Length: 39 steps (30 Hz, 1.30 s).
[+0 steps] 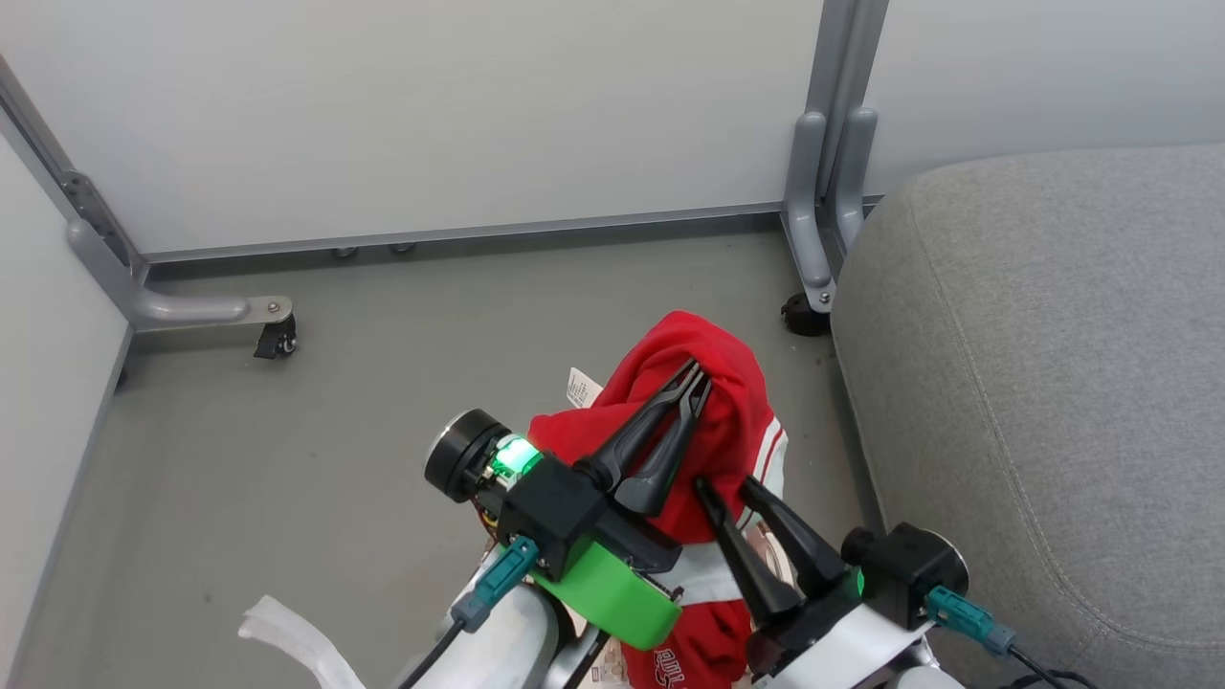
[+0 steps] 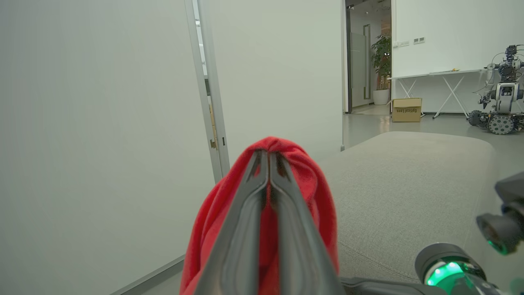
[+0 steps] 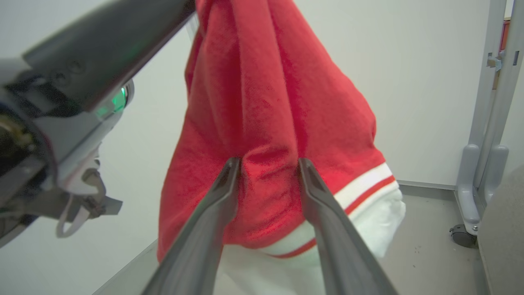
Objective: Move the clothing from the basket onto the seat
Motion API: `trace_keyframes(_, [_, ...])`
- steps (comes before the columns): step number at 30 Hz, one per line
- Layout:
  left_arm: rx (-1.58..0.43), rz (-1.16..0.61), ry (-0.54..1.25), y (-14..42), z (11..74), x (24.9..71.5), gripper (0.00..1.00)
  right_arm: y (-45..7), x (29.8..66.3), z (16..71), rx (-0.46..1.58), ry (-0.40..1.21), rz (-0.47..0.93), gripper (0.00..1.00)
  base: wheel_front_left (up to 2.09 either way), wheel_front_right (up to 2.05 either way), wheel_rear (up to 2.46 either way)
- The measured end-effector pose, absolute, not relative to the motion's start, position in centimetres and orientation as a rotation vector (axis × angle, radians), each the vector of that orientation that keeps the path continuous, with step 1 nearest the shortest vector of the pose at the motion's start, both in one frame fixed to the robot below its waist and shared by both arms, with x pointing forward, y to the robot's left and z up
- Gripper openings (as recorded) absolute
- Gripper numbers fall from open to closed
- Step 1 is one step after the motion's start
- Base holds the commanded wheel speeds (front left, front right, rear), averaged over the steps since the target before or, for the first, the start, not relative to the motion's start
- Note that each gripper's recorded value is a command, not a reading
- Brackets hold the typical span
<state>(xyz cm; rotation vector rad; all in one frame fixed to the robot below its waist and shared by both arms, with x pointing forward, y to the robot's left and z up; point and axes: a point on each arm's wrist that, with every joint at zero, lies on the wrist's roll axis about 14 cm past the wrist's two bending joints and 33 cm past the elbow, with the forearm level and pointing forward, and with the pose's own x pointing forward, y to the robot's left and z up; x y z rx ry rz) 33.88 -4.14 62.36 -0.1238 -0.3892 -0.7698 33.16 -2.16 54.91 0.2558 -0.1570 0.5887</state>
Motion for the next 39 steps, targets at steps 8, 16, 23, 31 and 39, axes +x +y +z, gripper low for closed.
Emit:
trace_keyframes(8, [-0.101, -0.747, -0.358, -3.6, 61.2, 34.5, 0.00, -2.6, 33.5, 55.1, 0.258, -0.164, 0.575, 0.00, 0.00, 0.00, 0.00])
trace_keyframes(16, [-0.075, -0.707, -0.331, -2.8, 60.2, 35.3, 0.41, -2.8, 33.7, 55.2, 0.258, -0.169, 0.571, 0.00, 0.00, 0.00, 0.00])
trace_keyframes(23, [-0.068, -0.661, -0.317, -2.0, 59.7, 35.9, 1.00, -3.1, 33.9, 55.2, 0.257, -0.169, 0.565, 0.00, 0.00, 0.00, 0.00])
trace_keyframes(31, [-0.059, -0.645, -0.302, -1.6, 59.2, 36.3, 1.00, -3.3, 34.0, 55.2, 0.260, -0.171, 0.555, 0.00, 0.00, 0.00, 0.00])
trace_keyframes(39, [-0.053, -0.642, -0.286, -1.5, 58.6, 36.6, 1.00, -4.0, 34.2, 55.3, 0.260, -0.176, 0.533, 0.00, 0.00, 0.00, 0.00])
